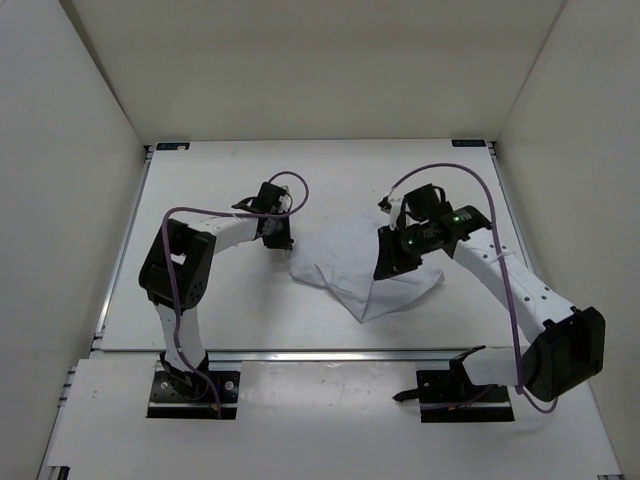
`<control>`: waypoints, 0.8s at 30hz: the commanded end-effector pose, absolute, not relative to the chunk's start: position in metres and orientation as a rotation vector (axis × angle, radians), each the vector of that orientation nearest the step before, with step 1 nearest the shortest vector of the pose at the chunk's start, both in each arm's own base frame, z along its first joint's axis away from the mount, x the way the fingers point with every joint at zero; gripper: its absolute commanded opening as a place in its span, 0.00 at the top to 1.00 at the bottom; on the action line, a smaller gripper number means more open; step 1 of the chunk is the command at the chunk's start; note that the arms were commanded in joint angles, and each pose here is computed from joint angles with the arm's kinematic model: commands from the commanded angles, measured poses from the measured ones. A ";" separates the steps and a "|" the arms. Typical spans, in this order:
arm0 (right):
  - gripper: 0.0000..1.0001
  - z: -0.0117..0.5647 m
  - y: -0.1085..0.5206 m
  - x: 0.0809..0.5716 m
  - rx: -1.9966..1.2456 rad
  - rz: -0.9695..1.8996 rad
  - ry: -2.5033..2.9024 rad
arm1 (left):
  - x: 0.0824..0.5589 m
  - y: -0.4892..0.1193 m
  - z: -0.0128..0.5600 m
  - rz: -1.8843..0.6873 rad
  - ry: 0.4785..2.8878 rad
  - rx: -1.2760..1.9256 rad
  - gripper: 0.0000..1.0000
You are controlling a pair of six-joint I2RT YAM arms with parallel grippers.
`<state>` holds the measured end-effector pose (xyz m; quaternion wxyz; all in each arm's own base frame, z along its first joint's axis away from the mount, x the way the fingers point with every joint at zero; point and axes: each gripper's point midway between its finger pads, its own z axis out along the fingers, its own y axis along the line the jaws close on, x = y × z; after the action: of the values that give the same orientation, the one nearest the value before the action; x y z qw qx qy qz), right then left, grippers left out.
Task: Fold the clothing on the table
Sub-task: Flatten the skirt out
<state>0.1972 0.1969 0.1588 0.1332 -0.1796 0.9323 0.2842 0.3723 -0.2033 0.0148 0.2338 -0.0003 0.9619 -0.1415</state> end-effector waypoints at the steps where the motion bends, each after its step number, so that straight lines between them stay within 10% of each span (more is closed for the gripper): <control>1: 0.81 0.210 0.196 0.208 -0.509 0.875 2.566 | 0.375 -0.195 0.004 -0.295 2.676 0.035 0.81; 6: 0.39 0.199 0.191 0.260 -0.467 0.776 2.479 | 0.379 -0.192 0.012 -0.307 2.666 0.011 0.71; 12: 0.37 0.172 0.173 0.345 -0.414 0.656 2.394 | 0.371 -0.178 0.028 -0.295 2.651 -0.032 0.41; 24: 0.37 0.141 0.169 0.464 -0.648 0.599 2.284 | 0.354 -0.189 0.017 -0.460 2.675 -0.163 0.42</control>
<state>0.4335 0.1505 0.1291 0.2966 -0.1772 0.9071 0.2405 0.3624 -0.1833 0.0210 0.2265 -0.0421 0.9625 -0.1430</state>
